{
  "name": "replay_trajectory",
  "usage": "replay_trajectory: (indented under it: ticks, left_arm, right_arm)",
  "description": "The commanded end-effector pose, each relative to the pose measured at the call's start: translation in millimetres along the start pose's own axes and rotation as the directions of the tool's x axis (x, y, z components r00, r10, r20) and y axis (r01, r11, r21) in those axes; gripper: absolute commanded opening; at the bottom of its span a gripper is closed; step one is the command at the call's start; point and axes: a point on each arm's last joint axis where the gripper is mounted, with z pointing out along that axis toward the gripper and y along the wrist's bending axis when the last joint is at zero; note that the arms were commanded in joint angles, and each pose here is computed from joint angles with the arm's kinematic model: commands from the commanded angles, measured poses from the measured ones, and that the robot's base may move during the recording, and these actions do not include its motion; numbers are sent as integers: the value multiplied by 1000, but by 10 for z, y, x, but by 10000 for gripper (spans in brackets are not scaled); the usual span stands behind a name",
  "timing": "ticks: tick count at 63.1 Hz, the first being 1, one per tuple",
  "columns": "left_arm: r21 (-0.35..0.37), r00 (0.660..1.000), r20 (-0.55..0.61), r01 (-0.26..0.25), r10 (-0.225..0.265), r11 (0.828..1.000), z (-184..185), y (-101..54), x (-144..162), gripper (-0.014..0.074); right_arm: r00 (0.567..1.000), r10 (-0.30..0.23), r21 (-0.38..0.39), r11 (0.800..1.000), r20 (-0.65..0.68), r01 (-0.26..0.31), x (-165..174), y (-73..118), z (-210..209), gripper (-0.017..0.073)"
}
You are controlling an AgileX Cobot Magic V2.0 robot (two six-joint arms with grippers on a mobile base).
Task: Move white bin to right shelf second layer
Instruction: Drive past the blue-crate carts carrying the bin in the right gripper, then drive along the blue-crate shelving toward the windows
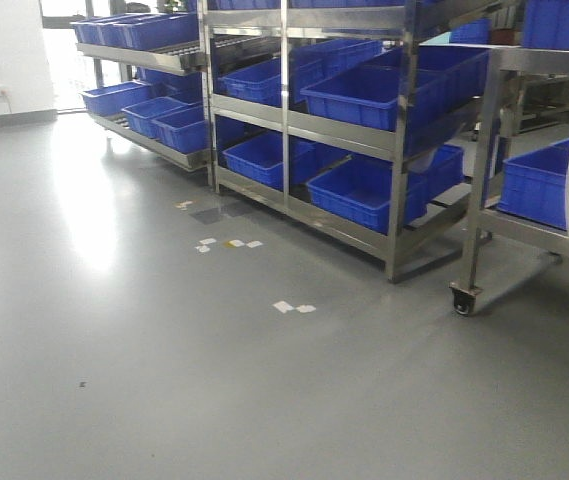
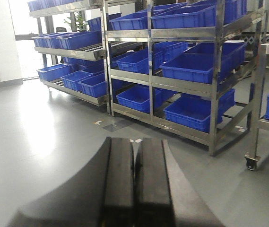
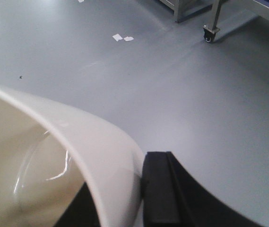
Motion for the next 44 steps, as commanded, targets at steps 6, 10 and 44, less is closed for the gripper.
replay_trajectory:
  ticks: [6, 10, 44]
  left_arm:
    - [-5, 998, 65, 13, -13, 1000, -5, 4, 28, 85]
    - [-5, 998, 65, 13, -13, 1000, -5, 4, 28, 85]
    - [-5, 998, 65, 13, -13, 1000, -5, 4, 28, 85]
  right_arm:
    - [993, 6, -15, 1000, 117, -4, -179, 19, -48, 55]
    - [993, 6, -15, 1000, 117, -4, -179, 19, -48, 55]
    - [993, 6, -15, 1000, 117, -4, -179, 19, -48, 55]
